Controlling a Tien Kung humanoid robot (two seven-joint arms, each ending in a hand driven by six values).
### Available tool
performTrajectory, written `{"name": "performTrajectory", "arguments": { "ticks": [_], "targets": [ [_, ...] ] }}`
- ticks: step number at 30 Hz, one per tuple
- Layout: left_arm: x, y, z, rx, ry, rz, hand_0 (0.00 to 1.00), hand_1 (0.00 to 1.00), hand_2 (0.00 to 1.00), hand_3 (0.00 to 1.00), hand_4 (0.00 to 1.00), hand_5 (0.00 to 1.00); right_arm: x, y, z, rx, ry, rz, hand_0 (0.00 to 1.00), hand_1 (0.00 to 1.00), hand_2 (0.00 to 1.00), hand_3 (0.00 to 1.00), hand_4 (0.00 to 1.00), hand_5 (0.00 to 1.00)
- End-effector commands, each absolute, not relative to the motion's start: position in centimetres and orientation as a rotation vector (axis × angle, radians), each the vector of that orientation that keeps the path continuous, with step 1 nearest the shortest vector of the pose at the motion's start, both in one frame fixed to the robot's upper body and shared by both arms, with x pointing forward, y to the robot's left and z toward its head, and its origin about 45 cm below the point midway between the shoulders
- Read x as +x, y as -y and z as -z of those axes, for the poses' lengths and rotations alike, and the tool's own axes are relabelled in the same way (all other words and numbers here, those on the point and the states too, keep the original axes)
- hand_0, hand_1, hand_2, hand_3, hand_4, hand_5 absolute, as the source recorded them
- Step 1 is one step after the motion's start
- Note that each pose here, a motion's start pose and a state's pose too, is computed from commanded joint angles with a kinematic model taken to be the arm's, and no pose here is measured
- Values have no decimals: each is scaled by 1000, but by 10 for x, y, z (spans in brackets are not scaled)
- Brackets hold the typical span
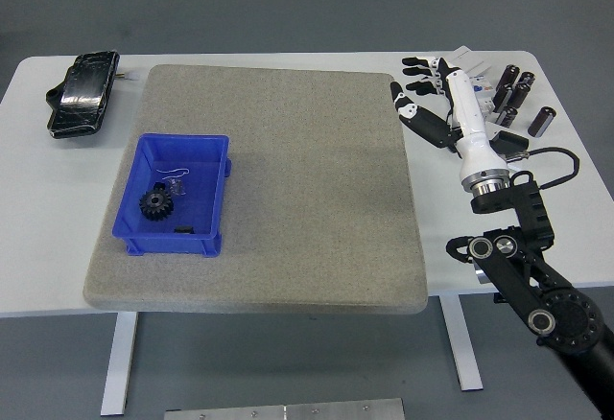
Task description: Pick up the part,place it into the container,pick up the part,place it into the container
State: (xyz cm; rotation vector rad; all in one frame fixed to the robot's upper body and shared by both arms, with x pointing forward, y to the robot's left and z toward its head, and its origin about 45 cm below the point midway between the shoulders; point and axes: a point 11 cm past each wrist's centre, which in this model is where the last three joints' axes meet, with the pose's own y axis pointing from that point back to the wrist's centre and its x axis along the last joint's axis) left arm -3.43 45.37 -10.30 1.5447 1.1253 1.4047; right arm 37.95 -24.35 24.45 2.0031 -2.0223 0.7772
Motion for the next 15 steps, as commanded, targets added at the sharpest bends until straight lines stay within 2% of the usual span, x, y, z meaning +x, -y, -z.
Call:
{"name": "performTrajectory", "arguments": {
  "ticks": [15],
  "targets": [
    [-21,-463,99,1548,-1088,-1416,665,601,592,587,684,566,373,291,-255,1839,2116,-825,625,598,669,674,703,344]
  ]
}}
